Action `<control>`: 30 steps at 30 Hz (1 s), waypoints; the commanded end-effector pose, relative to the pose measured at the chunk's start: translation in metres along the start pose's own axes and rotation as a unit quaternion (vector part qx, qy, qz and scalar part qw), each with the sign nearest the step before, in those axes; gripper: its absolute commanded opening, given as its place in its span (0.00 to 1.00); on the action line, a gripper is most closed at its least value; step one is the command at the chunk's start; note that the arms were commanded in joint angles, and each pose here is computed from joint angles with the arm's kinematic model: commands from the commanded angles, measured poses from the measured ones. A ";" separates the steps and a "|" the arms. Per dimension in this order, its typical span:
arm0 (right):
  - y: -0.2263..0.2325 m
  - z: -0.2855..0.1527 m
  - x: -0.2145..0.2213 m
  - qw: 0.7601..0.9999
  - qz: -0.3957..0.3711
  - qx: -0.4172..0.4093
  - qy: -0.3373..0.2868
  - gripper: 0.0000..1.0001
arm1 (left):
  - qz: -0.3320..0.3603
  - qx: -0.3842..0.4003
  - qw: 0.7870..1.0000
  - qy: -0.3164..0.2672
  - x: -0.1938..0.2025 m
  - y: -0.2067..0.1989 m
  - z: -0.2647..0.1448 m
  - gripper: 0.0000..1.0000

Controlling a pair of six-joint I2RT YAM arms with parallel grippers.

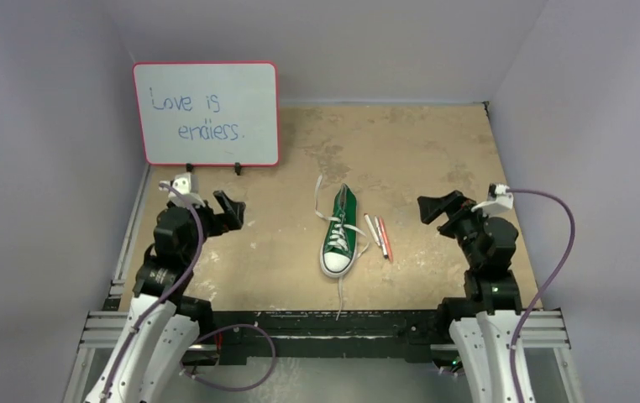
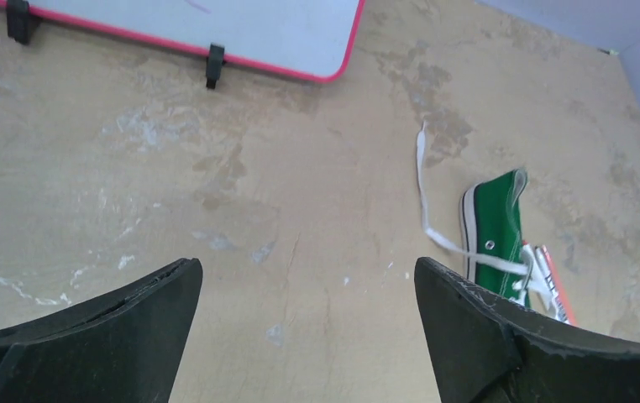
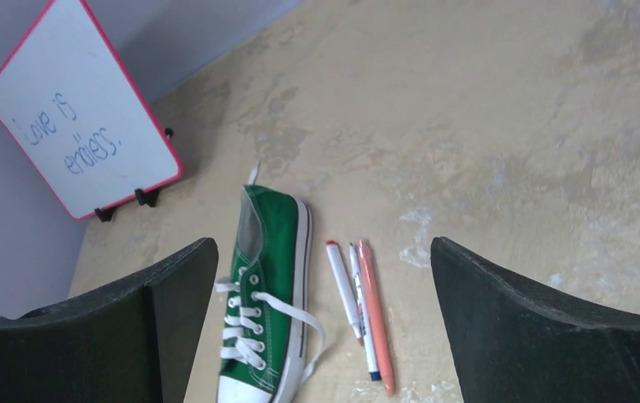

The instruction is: Tie the shoes

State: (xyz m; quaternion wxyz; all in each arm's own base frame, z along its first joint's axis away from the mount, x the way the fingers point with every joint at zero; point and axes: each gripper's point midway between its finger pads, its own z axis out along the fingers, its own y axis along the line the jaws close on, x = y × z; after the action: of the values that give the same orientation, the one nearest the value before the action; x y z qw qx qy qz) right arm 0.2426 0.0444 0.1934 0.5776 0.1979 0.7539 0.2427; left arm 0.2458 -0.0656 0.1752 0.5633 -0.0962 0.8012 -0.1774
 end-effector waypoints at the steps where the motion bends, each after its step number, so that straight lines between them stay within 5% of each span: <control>1: 0.021 -0.005 -0.048 0.997 -0.059 0.037 -0.021 0.99 | -0.017 -0.017 1.000 0.007 -0.048 -0.016 0.002 0.98; 8: 0.063 0.011 -0.090 0.989 -0.147 0.028 -0.012 0.99 | -0.042 0.005 0.997 0.068 -0.067 -0.041 0.030 0.98; 13: 0.080 0.046 -0.077 0.978 -0.196 0.007 0.065 0.99 | -0.067 0.055 0.989 0.122 -0.044 -0.070 0.046 0.98; 21: 0.099 0.099 0.003 0.942 -0.235 -0.095 0.218 0.99 | -0.058 0.133 0.963 0.228 0.044 -0.142 0.043 0.95; 30: 0.097 0.082 0.134 0.870 -0.237 -0.161 0.400 0.93 | -0.017 0.177 0.938 0.298 0.155 -0.205 0.008 0.91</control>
State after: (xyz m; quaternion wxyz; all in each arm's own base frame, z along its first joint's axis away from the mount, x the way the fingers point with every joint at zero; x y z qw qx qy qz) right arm 0.3148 0.1872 0.1512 0.3341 -0.1533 0.8991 0.2377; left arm 0.1966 -0.2840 0.1192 0.2822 0.0689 0.9010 -0.3222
